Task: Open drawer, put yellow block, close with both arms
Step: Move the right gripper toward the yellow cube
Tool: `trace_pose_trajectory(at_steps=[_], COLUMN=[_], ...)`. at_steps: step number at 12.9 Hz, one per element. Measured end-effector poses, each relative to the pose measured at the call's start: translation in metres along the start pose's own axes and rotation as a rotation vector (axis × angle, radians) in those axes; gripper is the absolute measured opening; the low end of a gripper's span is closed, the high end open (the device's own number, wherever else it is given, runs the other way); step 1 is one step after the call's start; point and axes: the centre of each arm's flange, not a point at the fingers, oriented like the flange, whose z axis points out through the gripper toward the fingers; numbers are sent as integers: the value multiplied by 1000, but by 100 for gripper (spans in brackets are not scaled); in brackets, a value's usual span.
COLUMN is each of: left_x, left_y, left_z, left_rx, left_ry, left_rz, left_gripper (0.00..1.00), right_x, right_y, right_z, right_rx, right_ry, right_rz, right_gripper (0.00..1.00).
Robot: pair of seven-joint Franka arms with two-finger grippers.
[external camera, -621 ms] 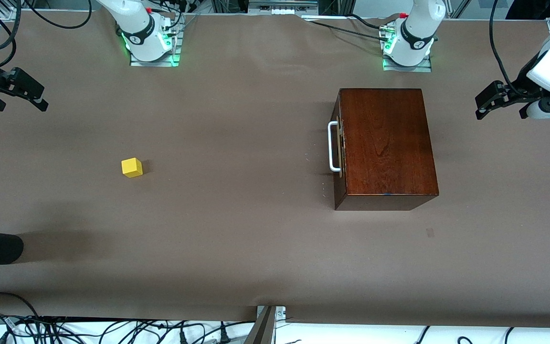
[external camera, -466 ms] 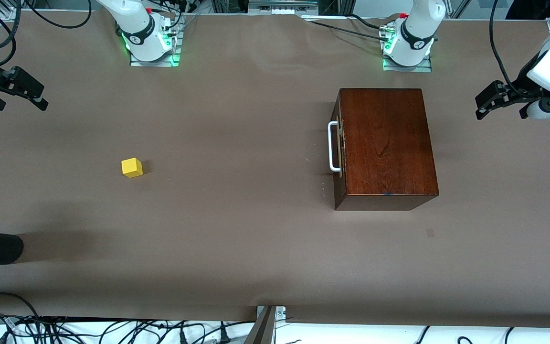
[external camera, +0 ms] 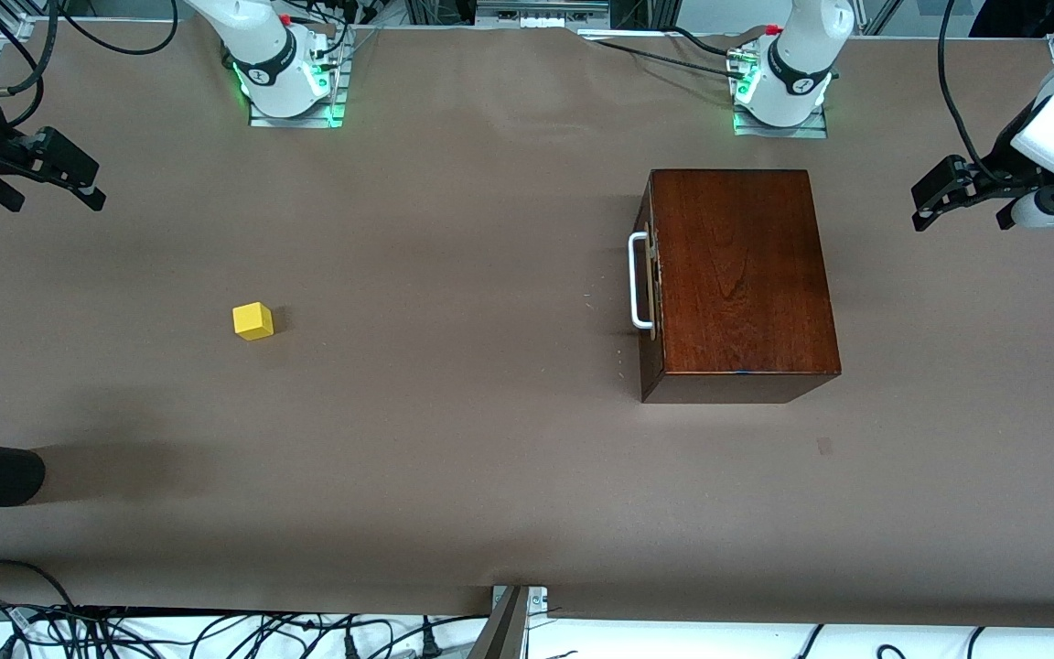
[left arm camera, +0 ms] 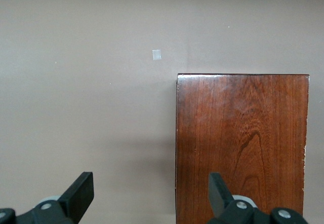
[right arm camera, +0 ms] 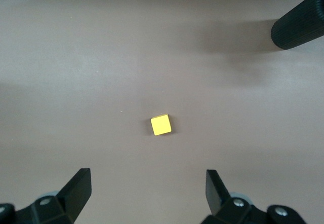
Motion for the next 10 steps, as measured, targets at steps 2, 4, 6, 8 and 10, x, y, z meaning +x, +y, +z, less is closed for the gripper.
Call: trace_pose_trajectory(at_steps=[2,4,6,8,10], left_x=[0,0,0,0,0], left_y=[0,0,0,0,0], left_z=[0,0,0,0,0], left_rx=[0,0,0,0,0], left_ry=[0,0,0,1,1], left_rz=[0,0,0,0,1], left_gripper=[100,100,100,100,100], right_x=[0,-2,-3,-4,-6], right_y=[0,0,0,0,1], right_z=[0,2,5,14,32], right_rx=[0,0,0,0,0], right_ry=[-4,-15,-25,-40,-58], right_rz=[0,0,0,1,2], right_gripper=[100,100,100,100,100])
